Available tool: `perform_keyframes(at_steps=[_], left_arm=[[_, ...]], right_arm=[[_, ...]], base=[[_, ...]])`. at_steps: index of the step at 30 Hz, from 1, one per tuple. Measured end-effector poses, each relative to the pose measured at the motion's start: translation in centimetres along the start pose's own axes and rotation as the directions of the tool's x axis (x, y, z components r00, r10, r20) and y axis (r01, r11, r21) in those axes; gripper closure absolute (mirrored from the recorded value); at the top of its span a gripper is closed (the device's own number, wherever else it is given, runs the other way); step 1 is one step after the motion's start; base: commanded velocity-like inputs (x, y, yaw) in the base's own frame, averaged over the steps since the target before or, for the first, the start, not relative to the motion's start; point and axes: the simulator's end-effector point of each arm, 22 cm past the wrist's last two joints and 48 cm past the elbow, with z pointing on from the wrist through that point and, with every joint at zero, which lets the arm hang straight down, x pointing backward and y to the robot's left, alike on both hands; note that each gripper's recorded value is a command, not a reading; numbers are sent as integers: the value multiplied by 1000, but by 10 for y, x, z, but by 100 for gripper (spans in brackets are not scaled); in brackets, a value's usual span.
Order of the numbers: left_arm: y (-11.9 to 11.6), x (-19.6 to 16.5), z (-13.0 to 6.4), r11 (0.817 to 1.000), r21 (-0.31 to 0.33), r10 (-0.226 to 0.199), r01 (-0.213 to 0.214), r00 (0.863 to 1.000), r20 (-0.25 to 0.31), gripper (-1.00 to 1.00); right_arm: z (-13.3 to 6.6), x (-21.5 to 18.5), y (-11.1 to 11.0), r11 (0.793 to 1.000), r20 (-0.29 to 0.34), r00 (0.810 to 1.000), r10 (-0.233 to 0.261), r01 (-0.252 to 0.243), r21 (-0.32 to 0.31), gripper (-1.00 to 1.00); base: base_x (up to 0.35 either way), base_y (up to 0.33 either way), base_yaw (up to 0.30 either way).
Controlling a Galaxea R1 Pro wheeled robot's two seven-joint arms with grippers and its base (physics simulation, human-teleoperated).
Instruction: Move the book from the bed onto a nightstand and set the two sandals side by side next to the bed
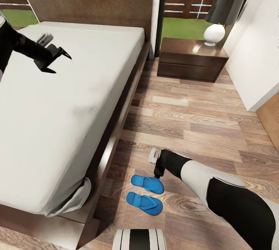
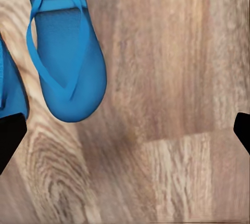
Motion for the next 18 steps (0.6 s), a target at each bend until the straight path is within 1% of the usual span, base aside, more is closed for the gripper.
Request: perform_keyframes(at_steps=[1, 3, 4, 8, 11, 12, 18], left_arm=[[-2, -1, -3, 1000, 2, 1, -1, 1000, 3, -100], [-4, -3, -10, 1000, 7, 3, -3, 1000, 9, -100], [-5, -4, -13, 1000, 8, 3, -3, 1000, 12, -100], [-11, -8, -26, 1000, 17, 4, -5, 1000, 25, -100], [-15, -11, -36, 1000, 24, 6, -7, 999, 34, -100], [-16, -12, -40, 1000, 27, 6, -7, 999, 38, -100], [-24, -17, -60, 999, 41, 9, -11, 998, 57, -100]], right_arm=[[-2, 4, -3, 1000, 3, 1000, 22, -22, -1, -100], [-6, 8, -8, 999, 8, 999, 41, -41, 5, -100], [-7, 18, -16, 997, 19, 997, 72, -72, 6, -100], [-16, 20, -23, 995, 38, 995, 97, -97, 15, -100], [-23, 22, -29, 992, 54, 991, 125, -127, 17, -100], [-25, 22, -30, 992, 56, 990, 126, -127, 21, -100], [-40, 23, -40, 979, 97, 975, 202, -204, 17, -100]], base=[[0, 0, 0], [0, 0, 0], [0, 0, 0], [0, 0, 0], [0, 0, 0], [0, 0, 0], [0, 0, 0]])
